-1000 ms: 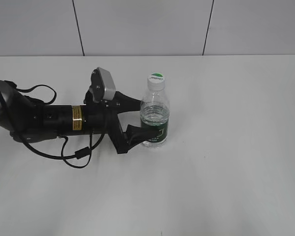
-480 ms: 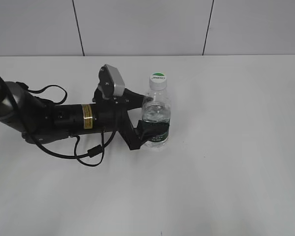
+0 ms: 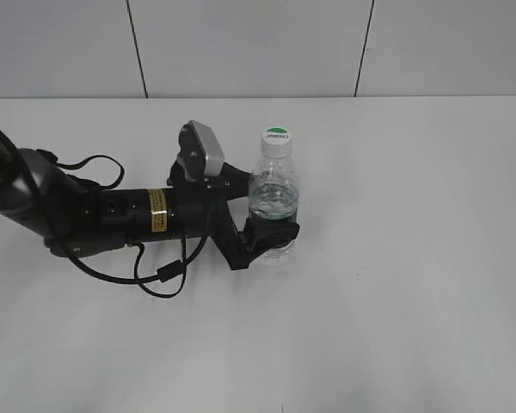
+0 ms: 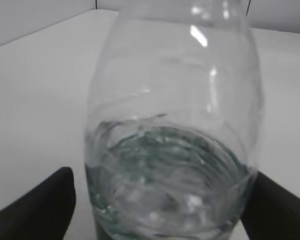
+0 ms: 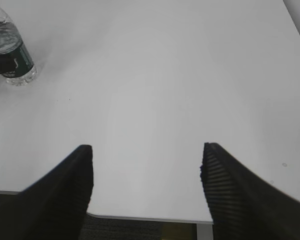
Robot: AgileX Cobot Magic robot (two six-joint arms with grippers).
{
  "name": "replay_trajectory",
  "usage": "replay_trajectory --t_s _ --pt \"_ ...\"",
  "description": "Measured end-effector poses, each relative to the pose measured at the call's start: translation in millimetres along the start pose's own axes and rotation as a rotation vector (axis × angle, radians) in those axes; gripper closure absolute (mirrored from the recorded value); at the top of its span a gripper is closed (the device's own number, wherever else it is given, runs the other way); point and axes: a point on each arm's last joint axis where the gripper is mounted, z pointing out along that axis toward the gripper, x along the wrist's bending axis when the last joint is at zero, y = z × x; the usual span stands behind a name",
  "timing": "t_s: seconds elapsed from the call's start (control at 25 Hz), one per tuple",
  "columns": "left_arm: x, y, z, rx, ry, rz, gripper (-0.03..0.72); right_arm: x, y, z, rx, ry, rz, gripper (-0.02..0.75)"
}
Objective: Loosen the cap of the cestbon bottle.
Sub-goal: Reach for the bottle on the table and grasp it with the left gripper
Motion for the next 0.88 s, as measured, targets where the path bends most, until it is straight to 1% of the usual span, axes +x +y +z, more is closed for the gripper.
replay_trajectory --t_s 0.2,0.4,0.56,0.68,0.8,0.88 --pt "0.6 -2.0 5.5 0.0 -0.007 0.004 0.102 0.0 0.0 0.0 0.0 0.0 0.0 0.222" --pt "-1.9 2.4 12.6 -0.007 -0.018 0.02 0.138 0.0 0.0 0.0 0.0 0.0 0.0 0.222" --pt "-0.8 -1.1 13.3 0.035 -0.001 0.022 0.164 0.0 0.0 0.0 0.0 0.0 0.0 0.222" --pt "-0.5 -3.8 13.6 0.048 0.003 0.019 0.204 0.0 0.0 0.0 0.0 0.0 0.0 0.222" --pt "-1.3 -4.3 13.9 0.051 -0.002 0.02 0.277 0.0 0.0 0.0 0.0 0.0 0.0 0.222" --pt "-1.2 -4.3 13.9 0.051 -0.002 0.018 0.284 0.0 0.0 0.0 0.0 0.0 0.0 0.222"
